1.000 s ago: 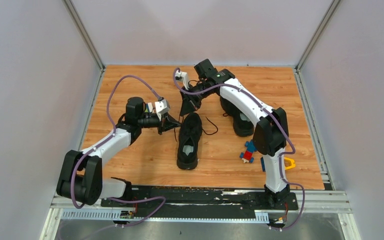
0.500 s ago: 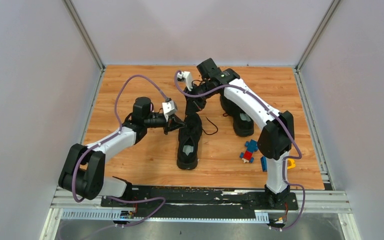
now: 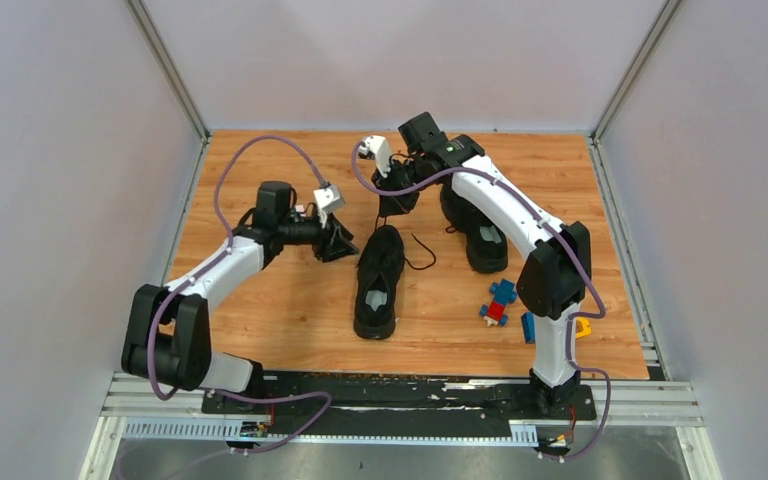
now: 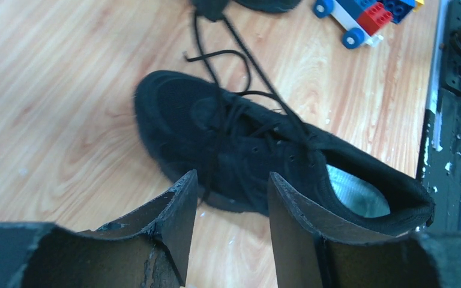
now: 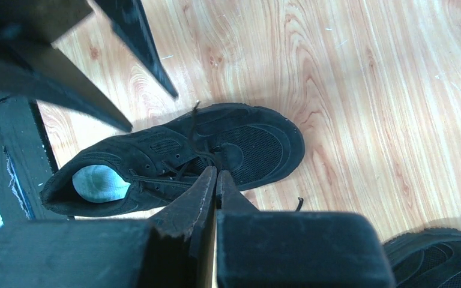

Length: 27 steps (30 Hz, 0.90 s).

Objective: Tie the shoes
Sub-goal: Wrap the shoelace around the shoelace.

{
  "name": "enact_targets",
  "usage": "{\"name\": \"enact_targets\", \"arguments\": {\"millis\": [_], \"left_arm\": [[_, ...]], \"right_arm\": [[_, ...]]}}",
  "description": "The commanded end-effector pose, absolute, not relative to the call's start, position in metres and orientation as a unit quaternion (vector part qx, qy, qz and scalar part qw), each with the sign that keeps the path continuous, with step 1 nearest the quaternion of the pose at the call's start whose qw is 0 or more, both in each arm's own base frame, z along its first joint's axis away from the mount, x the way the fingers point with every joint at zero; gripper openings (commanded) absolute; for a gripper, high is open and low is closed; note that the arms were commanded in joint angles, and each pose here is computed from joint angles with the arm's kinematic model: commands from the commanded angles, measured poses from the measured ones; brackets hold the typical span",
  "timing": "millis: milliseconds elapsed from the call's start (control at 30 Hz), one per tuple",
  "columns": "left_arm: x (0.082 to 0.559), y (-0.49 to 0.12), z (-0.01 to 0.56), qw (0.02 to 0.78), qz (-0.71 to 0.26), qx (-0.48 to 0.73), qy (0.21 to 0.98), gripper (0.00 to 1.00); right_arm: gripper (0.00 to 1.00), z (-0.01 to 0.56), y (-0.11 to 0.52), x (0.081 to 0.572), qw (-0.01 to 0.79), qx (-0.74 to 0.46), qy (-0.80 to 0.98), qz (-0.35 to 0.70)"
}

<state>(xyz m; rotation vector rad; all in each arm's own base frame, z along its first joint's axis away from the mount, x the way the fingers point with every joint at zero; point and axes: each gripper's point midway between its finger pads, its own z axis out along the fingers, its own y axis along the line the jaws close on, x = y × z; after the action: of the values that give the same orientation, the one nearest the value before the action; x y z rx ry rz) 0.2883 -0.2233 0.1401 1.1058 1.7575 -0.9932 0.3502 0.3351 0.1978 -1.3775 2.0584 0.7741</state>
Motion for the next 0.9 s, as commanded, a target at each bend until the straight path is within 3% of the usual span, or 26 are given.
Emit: {"name": "enact_targets", "arguments": {"millis": [0,100,300,633,867], "left_arm": [[0.282,-0.208,0.168,0.408,-0.404,0.413,0.707,0.55],[0.298,-0.215,0.192,0.494,-0.382,0.379,0.683,0.57],[0.313,-0.237,0.197,0.577,-0.359,0.324,0.658,0.62],[0.322,-0.254,0.202,0.573,-0.387,0.332,0.642,0.76],[0.318,-0.280,0.212,0.524,-0.460,0.358,0.622,0.75]], "right_arm": [[0.00,0.236,0.335,0.360,0.327,-0.522,0.740,0.271],[0.00,0.236,0.336,0.361,0.322,-0.511,0.748,0.274],[0.00,0.232,0.337,0.359,0.312,-0.497,0.759,0.282],[0.00,0.231,0.340,0.359,0.307,-0.493,0.761,0.289],[0.00,0.233,0.342,0.363,0.312,-0.489,0.762,0.287]]}}
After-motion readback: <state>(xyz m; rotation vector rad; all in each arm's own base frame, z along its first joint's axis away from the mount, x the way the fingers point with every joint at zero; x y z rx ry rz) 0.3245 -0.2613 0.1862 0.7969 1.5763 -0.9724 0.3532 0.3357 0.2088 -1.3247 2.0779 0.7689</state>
